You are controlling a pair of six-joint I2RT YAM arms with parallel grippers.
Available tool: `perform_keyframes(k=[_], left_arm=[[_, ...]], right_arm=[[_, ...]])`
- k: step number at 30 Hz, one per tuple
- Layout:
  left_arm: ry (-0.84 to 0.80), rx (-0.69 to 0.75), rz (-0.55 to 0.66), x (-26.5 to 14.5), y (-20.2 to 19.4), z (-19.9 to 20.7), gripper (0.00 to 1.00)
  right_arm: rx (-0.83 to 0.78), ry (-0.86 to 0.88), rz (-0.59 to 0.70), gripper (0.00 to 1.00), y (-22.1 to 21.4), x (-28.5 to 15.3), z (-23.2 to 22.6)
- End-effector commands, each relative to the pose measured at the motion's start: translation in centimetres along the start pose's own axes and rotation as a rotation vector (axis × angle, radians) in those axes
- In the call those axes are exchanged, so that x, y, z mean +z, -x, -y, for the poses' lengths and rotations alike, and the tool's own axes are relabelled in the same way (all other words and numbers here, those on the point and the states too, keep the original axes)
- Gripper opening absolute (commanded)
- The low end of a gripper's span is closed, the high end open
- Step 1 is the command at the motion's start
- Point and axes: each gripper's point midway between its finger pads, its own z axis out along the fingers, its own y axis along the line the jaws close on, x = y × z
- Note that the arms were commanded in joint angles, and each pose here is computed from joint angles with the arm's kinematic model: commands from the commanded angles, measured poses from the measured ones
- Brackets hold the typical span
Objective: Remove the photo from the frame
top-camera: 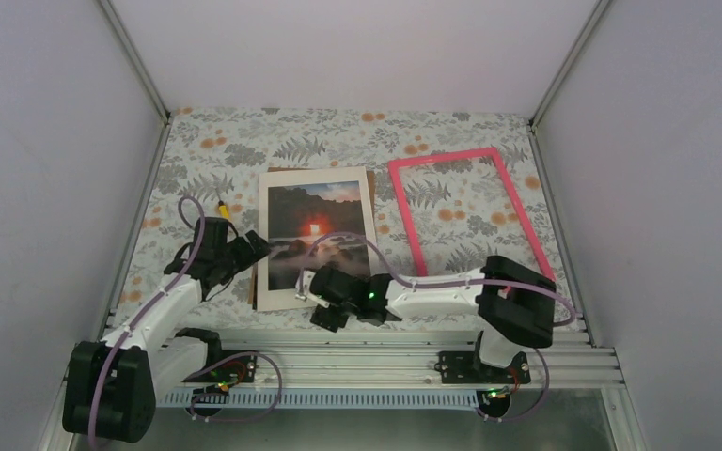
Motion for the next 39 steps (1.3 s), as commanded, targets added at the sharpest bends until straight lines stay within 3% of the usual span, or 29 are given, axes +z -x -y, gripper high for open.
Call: perform_keyframes(k=[1, 8, 23, 39], left_arm=[[-0.034, 0.023, -0.034, 0.1, -0.8, 0.2, 1.0], [-0.037, 0.028, -0.044, 0.1, -1.0, 0.2, 1.0], [-0.038, 0.055, -0.042, -1.3, -0.8, 0.7, 1.0], [-0.024, 0.065, -0.069, -1.0, -1.6, 0.1, 1.0]], right_arm=[[-0.083, -0.051, 0.026, 0.85, 1.8, 1.5, -0.6], [-0.158, -0.049, 0.032, 0.86, 2.6, 3.2, -3.0], [-0.151, -0.173, 0.046, 0.85, 2.8, 4.6, -1.2], [-0.102, -0.207, 0.114, 0.84, 4.1, 2.6, 0.3]])
